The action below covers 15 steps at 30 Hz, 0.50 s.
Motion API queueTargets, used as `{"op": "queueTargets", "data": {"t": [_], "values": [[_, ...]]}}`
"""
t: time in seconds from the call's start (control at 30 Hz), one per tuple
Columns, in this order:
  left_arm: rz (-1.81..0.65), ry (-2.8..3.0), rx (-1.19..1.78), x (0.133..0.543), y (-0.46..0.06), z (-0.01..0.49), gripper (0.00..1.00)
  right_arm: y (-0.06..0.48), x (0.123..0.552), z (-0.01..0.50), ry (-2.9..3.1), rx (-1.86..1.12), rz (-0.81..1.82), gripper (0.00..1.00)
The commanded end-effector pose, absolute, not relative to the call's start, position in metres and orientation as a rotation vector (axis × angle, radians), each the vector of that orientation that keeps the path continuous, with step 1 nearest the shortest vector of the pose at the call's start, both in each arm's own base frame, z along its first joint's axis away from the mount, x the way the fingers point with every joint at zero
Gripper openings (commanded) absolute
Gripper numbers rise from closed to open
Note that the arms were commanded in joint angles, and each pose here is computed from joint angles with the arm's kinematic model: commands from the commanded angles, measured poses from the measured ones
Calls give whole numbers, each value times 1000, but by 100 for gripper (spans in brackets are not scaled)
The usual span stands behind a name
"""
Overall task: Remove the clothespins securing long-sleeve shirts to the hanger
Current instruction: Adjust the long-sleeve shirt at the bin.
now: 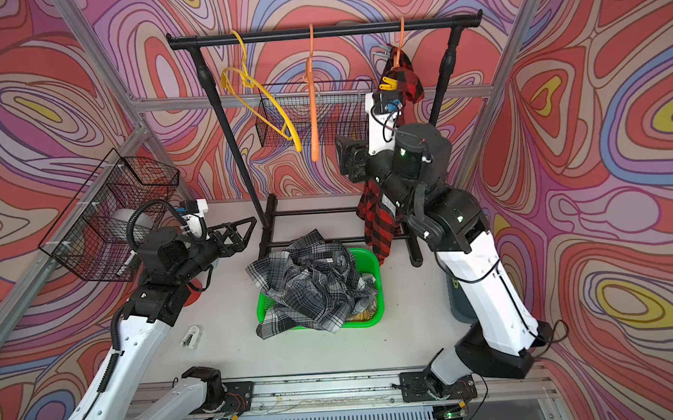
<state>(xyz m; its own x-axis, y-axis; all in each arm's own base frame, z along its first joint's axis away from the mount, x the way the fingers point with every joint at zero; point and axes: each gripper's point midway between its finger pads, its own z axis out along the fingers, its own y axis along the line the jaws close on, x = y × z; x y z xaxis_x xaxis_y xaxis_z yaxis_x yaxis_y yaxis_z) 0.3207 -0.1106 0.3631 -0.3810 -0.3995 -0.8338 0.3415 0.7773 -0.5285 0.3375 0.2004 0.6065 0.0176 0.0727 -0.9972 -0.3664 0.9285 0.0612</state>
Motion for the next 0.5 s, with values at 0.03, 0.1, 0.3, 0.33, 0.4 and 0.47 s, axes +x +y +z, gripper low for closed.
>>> {"op": "queueTargets", "data": {"t": [0.03, 0.1, 0.3, 0.33, 0.4, 0.47], "values": [[-775, 1755, -34, 315, -107, 380, 100, 191, 359, 603, 1555, -240, 164, 70], [-773, 1755, -32, 315, -107, 380, 100, 178, 359, 615, 1527, -188, 143, 71], [-774, 1769, -20, 314, -108, 377, 100, 139, 358, 624, 1493, -66, 91, 71], [-776, 1769, -23, 314, -108, 377, 100, 138, 357, 624, 1492, -67, 88, 71], [-788, 1769, -21, 314, -109, 376, 100, 133, 355, 626, 1489, -60, 73, 71], [-800, 1769, -21, 315, -110, 375, 100, 125, 349, 630, 1478, -39, 55, 71]]}}
